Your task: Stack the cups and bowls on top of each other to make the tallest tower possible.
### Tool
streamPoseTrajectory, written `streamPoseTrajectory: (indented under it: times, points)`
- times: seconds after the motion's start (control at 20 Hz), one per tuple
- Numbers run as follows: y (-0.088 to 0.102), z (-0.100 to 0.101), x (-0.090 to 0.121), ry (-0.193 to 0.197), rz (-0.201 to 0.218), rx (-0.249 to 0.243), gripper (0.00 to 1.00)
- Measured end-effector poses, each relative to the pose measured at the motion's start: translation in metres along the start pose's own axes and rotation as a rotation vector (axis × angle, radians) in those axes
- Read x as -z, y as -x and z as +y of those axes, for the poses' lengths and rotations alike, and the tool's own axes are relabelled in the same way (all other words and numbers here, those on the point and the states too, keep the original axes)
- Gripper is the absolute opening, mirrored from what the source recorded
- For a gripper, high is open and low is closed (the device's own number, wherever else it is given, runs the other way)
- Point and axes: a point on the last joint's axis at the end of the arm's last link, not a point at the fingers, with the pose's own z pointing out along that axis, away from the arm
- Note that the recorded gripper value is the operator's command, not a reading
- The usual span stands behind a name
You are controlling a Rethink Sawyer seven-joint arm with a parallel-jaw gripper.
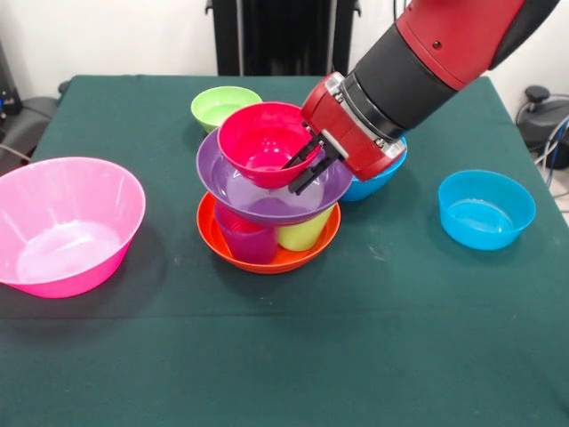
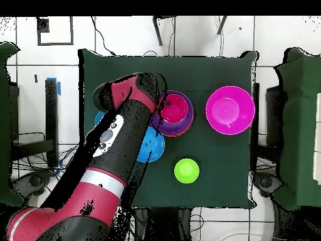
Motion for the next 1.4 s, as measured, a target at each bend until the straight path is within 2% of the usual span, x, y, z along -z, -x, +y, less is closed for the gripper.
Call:
streamPoseTrajectory:
  times: [0.5,0.9,1.1,1.4]
  points:
    - [-0.016,-0.008,-0.017,0.006,-0.001,0.006,0.00]
    - [-0.034,-0.020,-0.024,-0.003,0.039,0.003,0.00]
    - [-0.037,-0.022,-0.022,0.003,0.045,-0.001,0.00]
    - [-0.032,-0.023,-0.015,0.025,0.027,-0.011,0.00]
